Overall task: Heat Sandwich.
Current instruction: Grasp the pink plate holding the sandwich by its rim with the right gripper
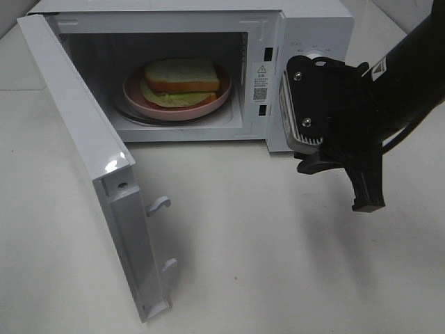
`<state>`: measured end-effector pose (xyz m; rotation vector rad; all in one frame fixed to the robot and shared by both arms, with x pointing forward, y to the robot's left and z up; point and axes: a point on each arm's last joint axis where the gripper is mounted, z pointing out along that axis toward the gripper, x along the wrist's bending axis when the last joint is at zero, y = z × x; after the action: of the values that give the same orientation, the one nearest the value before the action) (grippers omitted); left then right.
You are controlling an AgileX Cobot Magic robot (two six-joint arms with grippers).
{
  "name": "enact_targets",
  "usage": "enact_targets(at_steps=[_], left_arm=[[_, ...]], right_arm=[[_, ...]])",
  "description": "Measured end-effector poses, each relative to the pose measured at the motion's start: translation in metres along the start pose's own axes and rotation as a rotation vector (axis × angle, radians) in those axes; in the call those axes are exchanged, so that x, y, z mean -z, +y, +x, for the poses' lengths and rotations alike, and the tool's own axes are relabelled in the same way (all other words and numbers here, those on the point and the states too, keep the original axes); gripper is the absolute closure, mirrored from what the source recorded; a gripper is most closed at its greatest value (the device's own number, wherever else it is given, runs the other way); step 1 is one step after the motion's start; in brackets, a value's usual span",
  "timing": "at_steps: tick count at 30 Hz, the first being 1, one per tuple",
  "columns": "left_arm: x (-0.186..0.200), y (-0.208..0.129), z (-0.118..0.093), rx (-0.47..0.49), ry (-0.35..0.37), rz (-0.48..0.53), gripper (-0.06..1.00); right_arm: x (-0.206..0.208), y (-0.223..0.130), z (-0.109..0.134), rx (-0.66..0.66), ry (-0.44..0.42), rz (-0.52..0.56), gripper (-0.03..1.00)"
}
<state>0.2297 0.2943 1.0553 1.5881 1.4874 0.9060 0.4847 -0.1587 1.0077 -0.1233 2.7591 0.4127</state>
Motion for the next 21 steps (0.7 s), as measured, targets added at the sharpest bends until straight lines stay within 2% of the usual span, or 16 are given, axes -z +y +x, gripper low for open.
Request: enact_targets(at_steps=[3, 5, 6, 7, 8, 9, 10, 11, 12, 14, 17, 21], left_arm=[[0.0000, 0.0000, 0.0000, 0.000, 0.000, 0.000, -0.05], [0.0000, 0.0000, 0.0000, 0.000, 0.000, 0.000, -0.05], [0.0000, 0.0000, 0.0000, 0.000, 0.000, 0.000, -0.05], [0.0000, 0.0000, 0.0000, 0.000, 0.000, 0.000, -0.05], [0.0000, 0.0000, 0.0000, 0.000, 0.000, 0.000, -0.05], [0.0000, 0.0000, 0.0000, 0.000, 0.000, 0.000, -0.05], [0.0000, 0.0000, 0.0000, 0.000, 0.000, 0.000, -0.05], [0.0000, 0.0000, 0.0000, 0.000, 0.000, 0.000, -0.05], [0.0000, 0.0000, 0.0000, 0.000, 0.000, 0.000, -0.05], [0.0000, 0.0000, 0.0000, 0.000, 0.000, 0.000, -0.05], [0.0000, 0.0000, 0.0000, 0.000, 0.000, 0.000, -0.05], [0.0000, 0.0000, 0.0000, 0.000, 0.000, 0.000, -0.05]], right_arm=[[0.0000, -0.0003, -0.0001, 0.030, -0.001, 0.003, 0.73], [0.0000, -0.0019, -0.0006, 0.060, -0.007, 0.021, 0.60], [0.0000, -0.0019, -0.0006, 0.060, -0.007, 0.021, 0.60], [0.0000, -0.0035, -0.0011, 0.080, -0.011, 0.039, 0.55], [0.0000, -0.0041, -0.0013, 0.085, -0.013, 0.046, 0.44], [0.0001, -0.0047, -0.0015, 0.083, -0.015, 0.052, 0.37], [0.0001, -0.0050, -0.0016, 0.078, -0.016, 0.055, 0.32], [0.0001, -0.0050, -0.0016, 0.078, -0.016, 0.055, 0.32], [0.0001, -0.0054, -0.0017, 0.077, -0.017, 0.059, 0.20], [0.0001, -0.0057, -0.0018, 0.080, -0.019, 0.063, 0.11], [0.0002, -0.0070, -0.0023, 0.099, -0.023, 0.078, 0.06], [0.0017, -0.0082, -0.0047, 0.131, -0.033, 0.100, 0.06]])
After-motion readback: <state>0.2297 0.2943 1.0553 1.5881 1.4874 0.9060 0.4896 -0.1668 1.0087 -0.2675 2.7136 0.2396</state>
